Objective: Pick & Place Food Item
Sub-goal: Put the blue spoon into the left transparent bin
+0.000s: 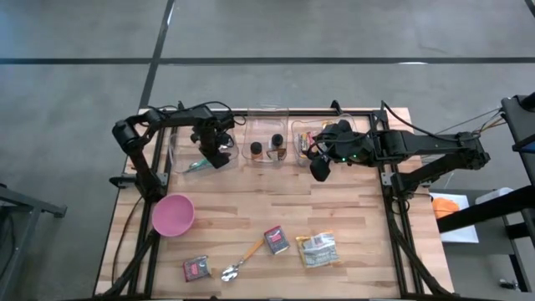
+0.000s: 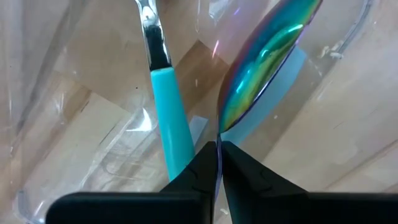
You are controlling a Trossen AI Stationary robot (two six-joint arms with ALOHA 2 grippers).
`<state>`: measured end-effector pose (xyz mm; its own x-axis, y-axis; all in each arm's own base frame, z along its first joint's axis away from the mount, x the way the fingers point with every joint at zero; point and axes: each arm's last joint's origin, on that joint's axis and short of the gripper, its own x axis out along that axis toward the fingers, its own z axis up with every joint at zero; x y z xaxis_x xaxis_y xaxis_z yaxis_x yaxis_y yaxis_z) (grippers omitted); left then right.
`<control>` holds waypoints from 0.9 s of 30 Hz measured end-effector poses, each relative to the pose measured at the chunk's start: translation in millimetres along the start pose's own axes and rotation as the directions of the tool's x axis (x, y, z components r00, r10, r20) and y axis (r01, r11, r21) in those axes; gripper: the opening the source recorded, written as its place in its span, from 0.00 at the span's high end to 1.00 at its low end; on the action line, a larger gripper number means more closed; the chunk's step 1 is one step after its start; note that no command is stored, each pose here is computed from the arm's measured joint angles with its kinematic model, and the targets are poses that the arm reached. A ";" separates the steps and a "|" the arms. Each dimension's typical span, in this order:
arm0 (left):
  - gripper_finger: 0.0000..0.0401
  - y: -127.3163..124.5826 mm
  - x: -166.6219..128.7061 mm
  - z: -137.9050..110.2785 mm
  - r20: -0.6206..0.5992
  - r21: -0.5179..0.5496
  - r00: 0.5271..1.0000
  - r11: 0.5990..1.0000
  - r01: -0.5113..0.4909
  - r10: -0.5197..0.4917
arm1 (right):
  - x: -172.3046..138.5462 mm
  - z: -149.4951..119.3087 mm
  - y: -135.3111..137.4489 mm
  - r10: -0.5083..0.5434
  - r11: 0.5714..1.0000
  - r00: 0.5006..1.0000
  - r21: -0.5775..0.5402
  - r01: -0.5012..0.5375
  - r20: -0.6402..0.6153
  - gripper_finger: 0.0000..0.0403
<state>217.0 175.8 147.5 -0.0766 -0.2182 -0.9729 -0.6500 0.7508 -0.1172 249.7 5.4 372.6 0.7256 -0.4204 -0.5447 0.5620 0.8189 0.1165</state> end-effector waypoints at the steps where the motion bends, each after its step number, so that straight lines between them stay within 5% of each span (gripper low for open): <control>1: 0.92 0.0 0.0 0.0 0.000 0.000 1.000 1.000 0.000 0.000 | 0.0 -0.1 -0.1 -0.001 1.000 1.000 -0.001 0.001 -0.001 0.32; 27: 0.87 -0.4 -0.7 0.0 0.001 0.013 1.000 1.000 0.005 -0.005 | 0.0 -1.5 -0.9 -0.009 1.000 1.000 -0.010 0.009 -0.014 0.32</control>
<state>217.3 175.7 148.2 -0.0730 -0.2211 -0.9725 -0.6405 0.7578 -0.1242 248.6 5.2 371.3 0.7152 -0.4221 -0.5572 0.5643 0.8190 0.1039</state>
